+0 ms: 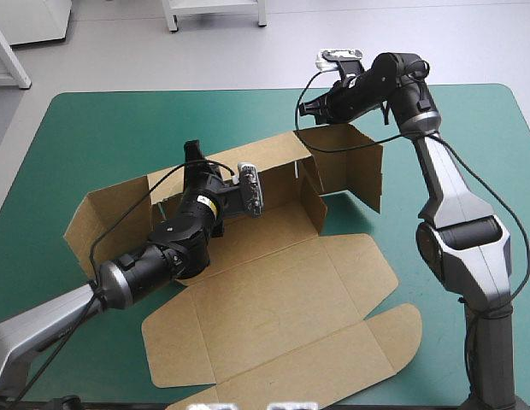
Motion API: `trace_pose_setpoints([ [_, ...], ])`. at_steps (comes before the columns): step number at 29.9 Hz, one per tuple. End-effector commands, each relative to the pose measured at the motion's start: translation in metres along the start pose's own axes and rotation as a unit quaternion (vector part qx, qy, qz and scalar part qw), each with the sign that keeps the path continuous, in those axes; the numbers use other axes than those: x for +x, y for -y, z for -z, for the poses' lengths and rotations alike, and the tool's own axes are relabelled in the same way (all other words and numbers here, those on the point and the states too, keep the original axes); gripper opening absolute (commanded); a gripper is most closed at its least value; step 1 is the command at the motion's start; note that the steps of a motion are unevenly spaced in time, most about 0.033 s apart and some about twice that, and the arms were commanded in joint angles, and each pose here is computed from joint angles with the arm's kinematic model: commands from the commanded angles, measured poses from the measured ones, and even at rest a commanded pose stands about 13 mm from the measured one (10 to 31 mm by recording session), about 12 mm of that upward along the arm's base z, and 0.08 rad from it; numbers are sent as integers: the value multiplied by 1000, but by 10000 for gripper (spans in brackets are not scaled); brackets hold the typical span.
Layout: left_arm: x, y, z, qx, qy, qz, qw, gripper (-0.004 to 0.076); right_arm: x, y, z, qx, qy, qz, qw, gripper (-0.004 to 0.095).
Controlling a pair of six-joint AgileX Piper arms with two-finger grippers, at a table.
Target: Fold the box
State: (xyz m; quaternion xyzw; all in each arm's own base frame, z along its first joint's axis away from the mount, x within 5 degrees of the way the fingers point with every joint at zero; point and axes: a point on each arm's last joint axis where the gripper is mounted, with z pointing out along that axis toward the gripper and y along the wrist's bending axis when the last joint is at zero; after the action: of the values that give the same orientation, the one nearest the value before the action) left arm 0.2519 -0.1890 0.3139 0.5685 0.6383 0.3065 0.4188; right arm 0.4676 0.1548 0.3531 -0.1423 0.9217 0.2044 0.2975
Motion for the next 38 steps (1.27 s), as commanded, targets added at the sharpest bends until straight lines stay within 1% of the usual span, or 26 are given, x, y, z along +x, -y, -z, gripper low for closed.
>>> trace_pose_setpoints([
  [1, 1, -7, 10, -2, 1, 35, 999, -8, -8, -18, 45, -12, 40, 9, 999, -17],
  [10, 1, -7, 10, -3, 6, 47, 999, -8, 8, -20, 47, -7, 2, 0, 1000, -17],
  [16, 1, -7, 10, -3, 6, 47, 999, -8, 17, -26, 58, -23, -8, 8, 1000, -17],
  [19, 1, -7, 10, -3, 7, 47, 999, -8, 21, -27, 60, -27, -15, 24, 999, -17],
  [22, 1, -7, 10, -3, 7, 48, 999, -8, 26, -30, 61, -48, -19, 40, 998, -17],
  [24, 0, -7, 10, -2, 8, 49, 999, -8, 27, -32, 60, -58, -12, 45, 997, -17],
  [29, 0, -7, 10, -2, 8, 50, 999, -8, 35, -32, 58, -66, 10, 48, 997, -17],
  [33, 0, -7, 10, -2, 8, 50, 999, -8, 53, -28, 57, -60, 24, 47, 997, -17],
  [38, 0, -7, 10, -2, 10, 52, 999, -8, 72, -30, 64, -65, 80, 71, 992, -17],
])
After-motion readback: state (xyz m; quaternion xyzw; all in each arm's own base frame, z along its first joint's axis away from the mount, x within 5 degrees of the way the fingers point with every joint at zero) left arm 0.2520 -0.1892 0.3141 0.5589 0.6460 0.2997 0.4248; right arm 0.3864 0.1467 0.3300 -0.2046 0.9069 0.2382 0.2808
